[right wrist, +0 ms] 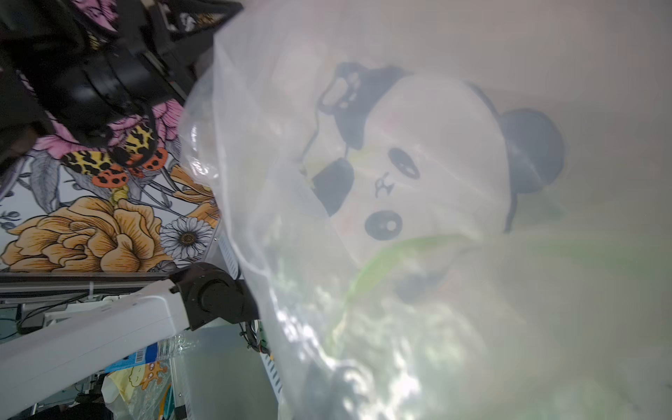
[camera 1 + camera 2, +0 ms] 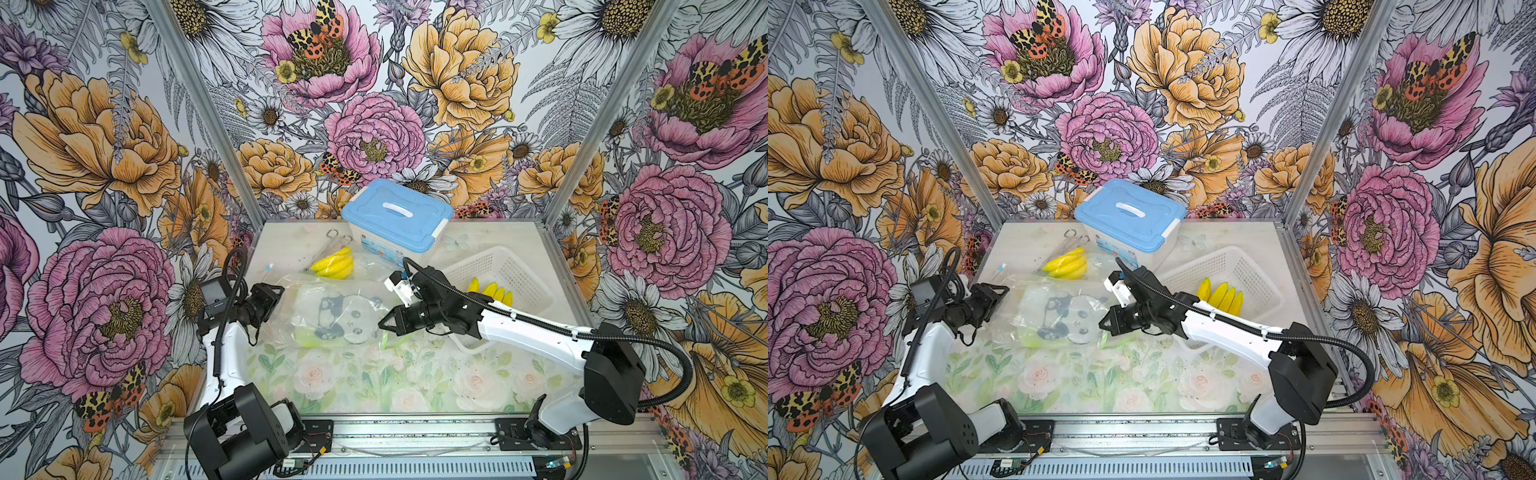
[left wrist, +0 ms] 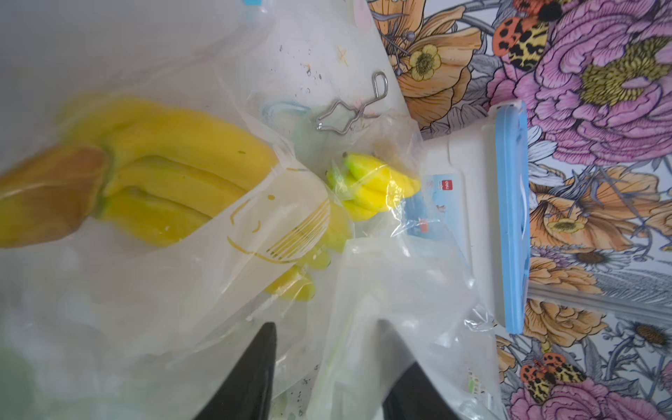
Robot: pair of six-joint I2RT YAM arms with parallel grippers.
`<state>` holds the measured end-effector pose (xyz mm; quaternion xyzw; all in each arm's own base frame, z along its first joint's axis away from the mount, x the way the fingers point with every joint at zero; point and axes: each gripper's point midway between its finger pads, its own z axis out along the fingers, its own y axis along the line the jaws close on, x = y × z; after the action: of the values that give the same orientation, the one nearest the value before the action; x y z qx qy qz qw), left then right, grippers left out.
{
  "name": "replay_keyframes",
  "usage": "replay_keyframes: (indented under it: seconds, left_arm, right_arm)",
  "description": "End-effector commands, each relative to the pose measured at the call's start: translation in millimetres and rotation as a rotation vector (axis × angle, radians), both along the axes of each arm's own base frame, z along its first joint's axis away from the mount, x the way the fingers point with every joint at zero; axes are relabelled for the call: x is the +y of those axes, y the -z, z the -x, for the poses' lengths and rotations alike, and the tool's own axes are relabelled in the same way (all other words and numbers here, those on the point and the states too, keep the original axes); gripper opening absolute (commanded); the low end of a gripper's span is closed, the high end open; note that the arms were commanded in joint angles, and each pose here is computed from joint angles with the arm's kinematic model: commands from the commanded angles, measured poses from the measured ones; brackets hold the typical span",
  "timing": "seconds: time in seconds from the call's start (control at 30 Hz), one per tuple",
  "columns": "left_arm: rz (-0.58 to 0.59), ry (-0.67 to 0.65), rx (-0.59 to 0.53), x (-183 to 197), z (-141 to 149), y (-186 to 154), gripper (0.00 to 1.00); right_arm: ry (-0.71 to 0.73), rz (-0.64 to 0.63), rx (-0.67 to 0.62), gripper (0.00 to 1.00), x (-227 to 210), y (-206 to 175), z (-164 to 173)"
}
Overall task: Open the zip-top bag and take out the banana
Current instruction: Place the zipper food storage bag at the corner of the board.
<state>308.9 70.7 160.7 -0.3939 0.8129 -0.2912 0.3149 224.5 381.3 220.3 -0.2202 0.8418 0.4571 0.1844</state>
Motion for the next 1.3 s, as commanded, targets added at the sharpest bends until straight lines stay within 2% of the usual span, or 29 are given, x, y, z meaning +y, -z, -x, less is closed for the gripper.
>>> replay_keyframes:
  seconds: [0.0, 0.1, 0.2, 0.5, 0.63, 0.73, 0.93, 1.1, 1.13, 1.2, 1.27]
  left_arm:
    - [0.024, -0.019, -0.03, 7.0, -5.2, -15.7, 0.99]
    - [0.044, -0.01, -0.053, 6.1, -12.0, -27.4, 0.99]
    - [0.057, -0.009, -0.065, 7.2, -17.2, -34.7, 0.99]
    - [0.073, 0.014, -0.058, 0.8, -20.4, -28.3, 0.99]
    - [0.09, 0.034, -0.046, -7.5, -17.9, -18.3, 0.99]
    - [0.092, 0.053, -0.038, -13.6, -15.9, -12.8, 0.99]
    - [0.126, 0.099, -0.019, -31.0, -12.4, -4.0, 0.99]
    - [0.138, 0.13, -0.007, -40.8, -10.9, -0.1, 0.99]
    - [0.139, 0.137, -0.007, -42.4, -11.0, 0.3, 0.99]
    - [0.137, 0.148, -0.002, -45.0, -11.2, 0.8, 0.99]
    - [0.123, 0.157, 0.001, -45.6, -12.0, -0.4, 0.99]
  right_arm:
    - [0.027, -0.153, -0.224, 0.0, -14.7, -89.7, -19.3]
    - [0.117, -0.19, -0.353, 0.0, -45.0, -131.6, -44.6]
    - [0.253, -0.189, -0.441, 0.0, -90.6, -155.8, -76.0]
    - [0.722, -0.065, -0.575, 0.0, -262.5, -177.6, -170.2]
    - [0.917, 0.012, -0.558, 0.0, -335.5, -161.3, -211.8]
    - [0.981, 0.036, -0.505, 0.0, -368.2, -131.2, -245.7]
    - [1.112, 0.058, -0.477, 0.0, -417.4, -92.5, -303.2]
    - [1.132, 0.032, -0.445, 0.0, -427.5, -70.6, -329.1]
    - [1.13, 0.029, -0.435, 0.05, -426.8, -65.9, -331.7]
    - [1.103, 0.014, -0.416, 0.35, -422.5, -61.7, -333.6]
    - [1.093, 0.016, -0.408, 0.5, -420.0, -62.6, -328.3]
